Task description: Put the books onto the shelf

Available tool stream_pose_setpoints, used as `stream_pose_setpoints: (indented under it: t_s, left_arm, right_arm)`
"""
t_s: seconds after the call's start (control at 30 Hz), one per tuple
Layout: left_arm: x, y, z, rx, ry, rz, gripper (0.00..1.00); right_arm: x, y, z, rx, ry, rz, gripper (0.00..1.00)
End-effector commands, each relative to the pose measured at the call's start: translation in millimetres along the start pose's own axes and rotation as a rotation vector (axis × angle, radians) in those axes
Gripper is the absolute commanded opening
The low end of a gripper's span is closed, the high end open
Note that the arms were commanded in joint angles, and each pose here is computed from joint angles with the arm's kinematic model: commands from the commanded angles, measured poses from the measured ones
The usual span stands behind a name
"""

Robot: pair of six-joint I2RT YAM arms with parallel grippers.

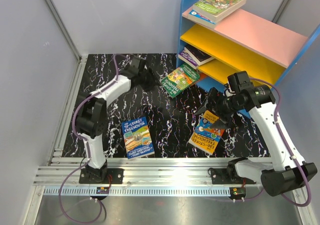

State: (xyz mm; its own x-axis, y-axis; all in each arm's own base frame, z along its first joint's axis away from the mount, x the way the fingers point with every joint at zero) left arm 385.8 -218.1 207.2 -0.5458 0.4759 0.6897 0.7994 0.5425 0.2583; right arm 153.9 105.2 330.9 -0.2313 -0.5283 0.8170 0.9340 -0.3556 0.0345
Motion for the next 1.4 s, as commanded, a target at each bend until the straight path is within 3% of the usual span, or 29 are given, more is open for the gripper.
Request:
stream_pose_setpoints:
  t_s: [0.0,0.03,0.13,0.53,0.67,0.7,1.03,1.37]
  left_arm:
    - [-29.8,-25.3,23.4,0.004,0.015,0.08,0.46]
    - [-33.7,-26.9,25.3,0.003,0.025,0.085,0.38]
    - [-45.1,-27.4,28.2,-0.008,0.054,0.099,0.34]
    - [-92.1,-16.0,16.3,0.009,0.126,0.107,0.29]
    - [-107.4,-15.6,22.3,0.026,0.156,0.11,0.12]
    - [-108.6,-15.9,23.0,0.029,0.16,0.113,0.02]
    - [-123.9,-16.6,30.2,0.03,0.172,0.116,0.01]
    - [-146.3,0.6,-7.1,0.051,0.08,0.098,0.05]
  right_arm:
    - [2.0,1.6,1.7,0.02,0.027,-0.007,1.0]
    - [2.3,1.2,1.0,0.019,0.024,-0.01,1.0]
    - [3.2,-1.4,-1.8,0.02,0.007,-0.017,1.0]
    - [1.4,-1.0,-4.8,0.025,-0.024,-0.007,1.0]
    - [1.8,2.6,-3.1,0.041,-0.043,-0.007,1.0]
    - [3.2,2.6,-3.4,0.042,-0.046,-0.012,1.0]
    - [-3.4,10.5,-4.7,0.046,-0.072,-0.002,1.0]
    - [-10.4,16.7,-5.8,0.039,-0.075,0.013,1.0]
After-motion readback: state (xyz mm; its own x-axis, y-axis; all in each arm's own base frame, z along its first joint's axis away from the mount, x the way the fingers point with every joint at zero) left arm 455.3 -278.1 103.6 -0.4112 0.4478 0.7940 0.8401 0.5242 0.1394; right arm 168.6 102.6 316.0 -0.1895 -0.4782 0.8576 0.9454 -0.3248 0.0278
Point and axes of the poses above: each gripper's point midway between its finger pads, its own x axis back along the fingers, its own z axis along the line the jaws close on, y = z × x, the point moved 10 cm from there along x, back along the fingers, and after that the axes turned 6 degrees about x, right-handed, at the moved point
